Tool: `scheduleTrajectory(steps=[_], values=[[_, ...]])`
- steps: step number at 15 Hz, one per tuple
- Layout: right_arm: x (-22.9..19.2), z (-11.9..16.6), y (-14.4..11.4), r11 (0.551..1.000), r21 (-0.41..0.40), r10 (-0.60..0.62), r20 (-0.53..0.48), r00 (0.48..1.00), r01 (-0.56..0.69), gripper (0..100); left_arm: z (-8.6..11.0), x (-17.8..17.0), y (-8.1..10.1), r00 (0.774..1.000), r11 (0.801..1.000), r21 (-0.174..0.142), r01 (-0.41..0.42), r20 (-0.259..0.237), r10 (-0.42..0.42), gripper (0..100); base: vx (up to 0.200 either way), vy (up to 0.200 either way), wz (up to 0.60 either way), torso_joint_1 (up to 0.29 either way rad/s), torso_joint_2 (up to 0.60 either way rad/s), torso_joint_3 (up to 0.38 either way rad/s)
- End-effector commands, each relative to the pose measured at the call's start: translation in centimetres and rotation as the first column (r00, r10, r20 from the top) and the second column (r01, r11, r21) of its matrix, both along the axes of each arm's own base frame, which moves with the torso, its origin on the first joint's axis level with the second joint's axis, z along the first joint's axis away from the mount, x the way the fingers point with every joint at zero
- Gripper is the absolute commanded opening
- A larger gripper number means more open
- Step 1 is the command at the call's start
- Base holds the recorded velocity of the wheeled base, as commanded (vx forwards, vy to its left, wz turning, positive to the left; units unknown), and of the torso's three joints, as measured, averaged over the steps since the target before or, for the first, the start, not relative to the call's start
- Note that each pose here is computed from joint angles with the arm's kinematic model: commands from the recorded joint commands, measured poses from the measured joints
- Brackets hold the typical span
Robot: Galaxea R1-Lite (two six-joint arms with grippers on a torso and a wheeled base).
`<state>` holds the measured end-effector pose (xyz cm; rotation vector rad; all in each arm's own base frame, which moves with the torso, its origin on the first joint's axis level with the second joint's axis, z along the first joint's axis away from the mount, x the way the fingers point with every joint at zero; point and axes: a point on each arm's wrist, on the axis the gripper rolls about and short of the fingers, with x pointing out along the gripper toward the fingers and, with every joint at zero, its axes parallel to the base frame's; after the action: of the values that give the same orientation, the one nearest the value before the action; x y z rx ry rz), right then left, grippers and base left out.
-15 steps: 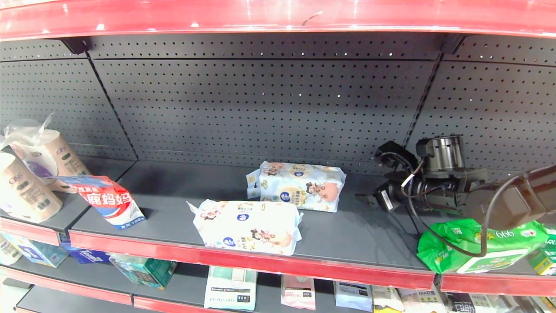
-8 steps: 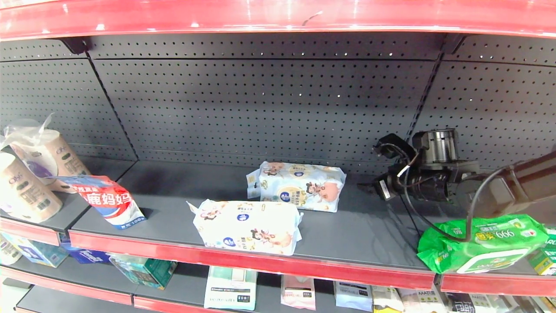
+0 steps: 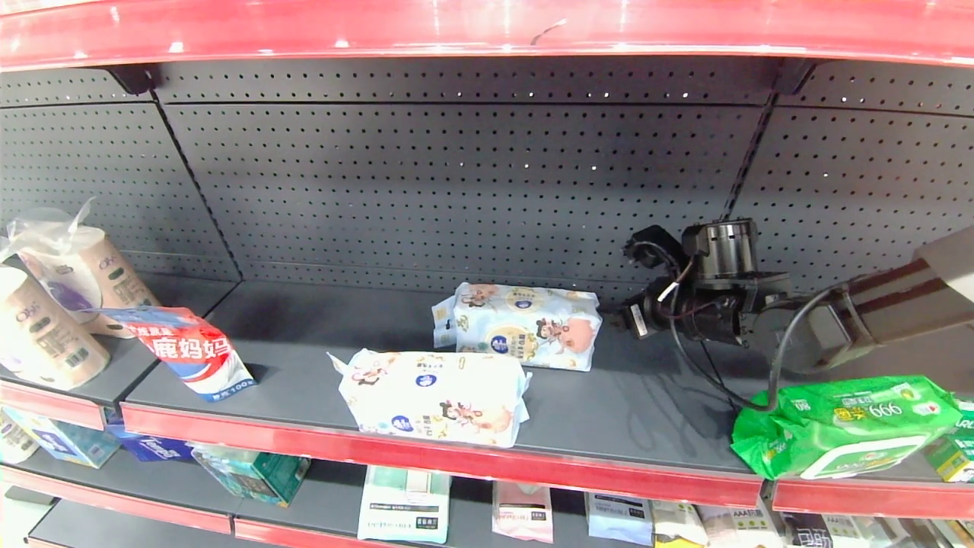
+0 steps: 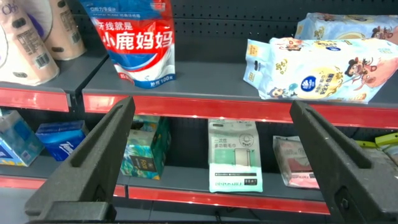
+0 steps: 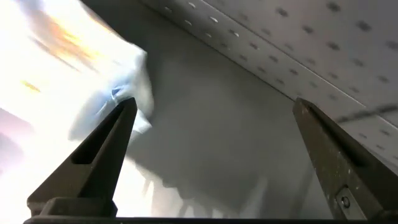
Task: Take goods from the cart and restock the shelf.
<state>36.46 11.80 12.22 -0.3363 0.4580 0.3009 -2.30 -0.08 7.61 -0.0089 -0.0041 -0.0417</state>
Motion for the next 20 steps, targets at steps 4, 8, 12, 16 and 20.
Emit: scheduleTrajectory(steps=[4,8,12,16,20], values=[[0.2,0.2,1.7,0.999,0.016,0.035,0.014,0.999,-0.035,100,0.0,0.0,0.0,1.0,1.0,0.0,0.0,-0.001,0.0,100,0.0,0.0,0.0,0.0,0.0,0.0],[0.0,0.1,3.0,0.998,0.016,0.067,0.017,0.998,-0.067,100,0.0,0.0,0.0,1.0,1.0,0.0,0.0,-0.001,0.0,100,0.0,0.0,0.0,0.0,0.0,0.0],[0.5,0.0,3.6,0.997,0.018,0.078,0.024,0.997,-0.079,100,0.0,0.0,0.0,1.0,1.0,0.0,0.0,-0.001,0.0,100,0.0,0.0,0.0,0.0,0.0,0.0],[1.0,-0.2,3.9,0.996,0.02,0.082,0.025,0.996,-0.083,100,0.0,0.0,0.0,1.0,1.0,0.0,0.0,-0.001,0.0,100,0.0,0.0,0.0,0.0,0.0,0.0],[1.5,-0.4,4.9,0.995,0.024,0.099,0.037,0.994,-0.1,100,0.0,0.0,0.0,1.0,1.0,0.0,0.0,-0.001,0.0,100,0.0,0.0,0.0,0.0,0.0,0.0]])
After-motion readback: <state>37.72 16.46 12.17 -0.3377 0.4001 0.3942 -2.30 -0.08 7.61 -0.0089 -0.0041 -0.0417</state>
